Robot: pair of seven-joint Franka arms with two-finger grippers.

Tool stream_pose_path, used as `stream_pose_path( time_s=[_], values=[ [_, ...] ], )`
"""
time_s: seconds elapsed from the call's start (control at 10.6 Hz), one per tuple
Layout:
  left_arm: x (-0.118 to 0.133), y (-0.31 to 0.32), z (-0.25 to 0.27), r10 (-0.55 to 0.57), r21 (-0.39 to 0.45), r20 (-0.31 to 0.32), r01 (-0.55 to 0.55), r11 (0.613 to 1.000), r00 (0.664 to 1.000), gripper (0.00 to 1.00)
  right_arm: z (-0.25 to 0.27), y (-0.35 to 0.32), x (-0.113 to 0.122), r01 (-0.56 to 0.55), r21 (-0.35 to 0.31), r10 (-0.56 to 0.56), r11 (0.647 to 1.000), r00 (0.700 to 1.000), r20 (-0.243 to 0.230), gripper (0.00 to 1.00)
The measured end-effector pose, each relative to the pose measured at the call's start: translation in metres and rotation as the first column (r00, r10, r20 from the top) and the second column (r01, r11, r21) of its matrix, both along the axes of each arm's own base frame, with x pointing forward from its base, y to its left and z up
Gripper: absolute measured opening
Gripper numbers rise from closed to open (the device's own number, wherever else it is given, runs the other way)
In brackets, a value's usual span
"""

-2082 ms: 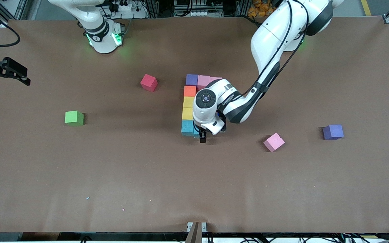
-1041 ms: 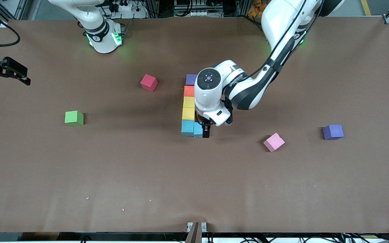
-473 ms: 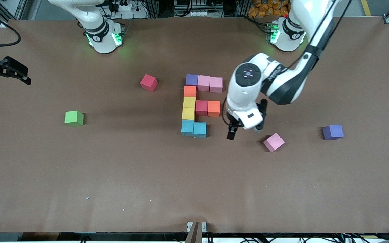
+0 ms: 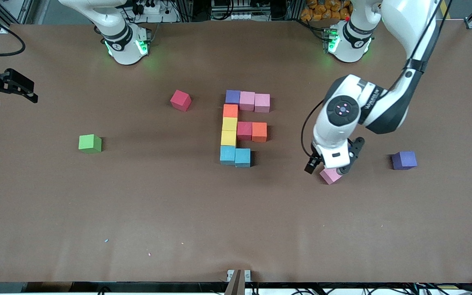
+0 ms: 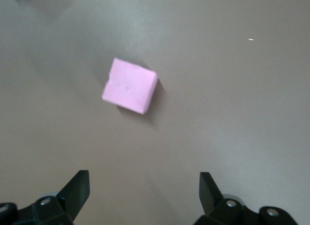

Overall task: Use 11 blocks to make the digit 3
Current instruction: 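Move the left gripper to the loose pink cube and grasp it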

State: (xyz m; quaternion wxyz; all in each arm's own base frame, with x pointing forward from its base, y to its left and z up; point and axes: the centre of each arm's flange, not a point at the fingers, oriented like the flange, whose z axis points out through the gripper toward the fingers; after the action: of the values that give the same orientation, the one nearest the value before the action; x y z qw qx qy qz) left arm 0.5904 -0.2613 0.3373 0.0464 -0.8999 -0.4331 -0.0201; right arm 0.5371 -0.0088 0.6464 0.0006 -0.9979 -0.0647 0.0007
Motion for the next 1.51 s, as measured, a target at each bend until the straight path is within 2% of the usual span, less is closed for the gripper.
stream_pose_path(
  time_s=[0.19, 0.47, 0.76, 0.95, 1.51],
  values=[
    [0.010, 0.033, -0.016, -0.105, 0.000, -0.045, 0.105, 0.994, 0.993, 1.00, 0.000, 0.000, 0.000, 0.000, 0.000, 0.000, 1.000, 1.000, -0.001, 1.00],
    [0.019, 0.058, -0.044, -0.178, -0.020, -0.087, 0.176, 0.984, 0.980, 1.00, 0.000, 0.000, 0.000, 0.000, 0.000, 0.000, 1.000, 1.000, -0.001, 1.00],
    [0.031, 0.079, -0.070, -0.235, -0.060, -0.070, 0.232, 0.971, 0.969, 1.00, 0.000, 0.000, 0.000, 0.000, 0.000, 0.000, 1.000, 1.000, -0.001, 1.00],
    [0.035, 0.083, -0.089, -0.259, -0.055, -0.061, 0.256, 0.965, 0.964, 1.00, 0.000, 0.000, 0.000, 0.000, 0.000, 0.000, 1.000, 1.000, -0.001, 1.00],
    [0.034, 0.085, -0.117, -0.264, -0.072, -0.071, 0.259, 0.963, 0.962, 1.00, 0.000, 0.000, -0.001, 0.000, 0.000, 0.000, 1.000, 1.000, -0.005, 1.00]
  ],
)
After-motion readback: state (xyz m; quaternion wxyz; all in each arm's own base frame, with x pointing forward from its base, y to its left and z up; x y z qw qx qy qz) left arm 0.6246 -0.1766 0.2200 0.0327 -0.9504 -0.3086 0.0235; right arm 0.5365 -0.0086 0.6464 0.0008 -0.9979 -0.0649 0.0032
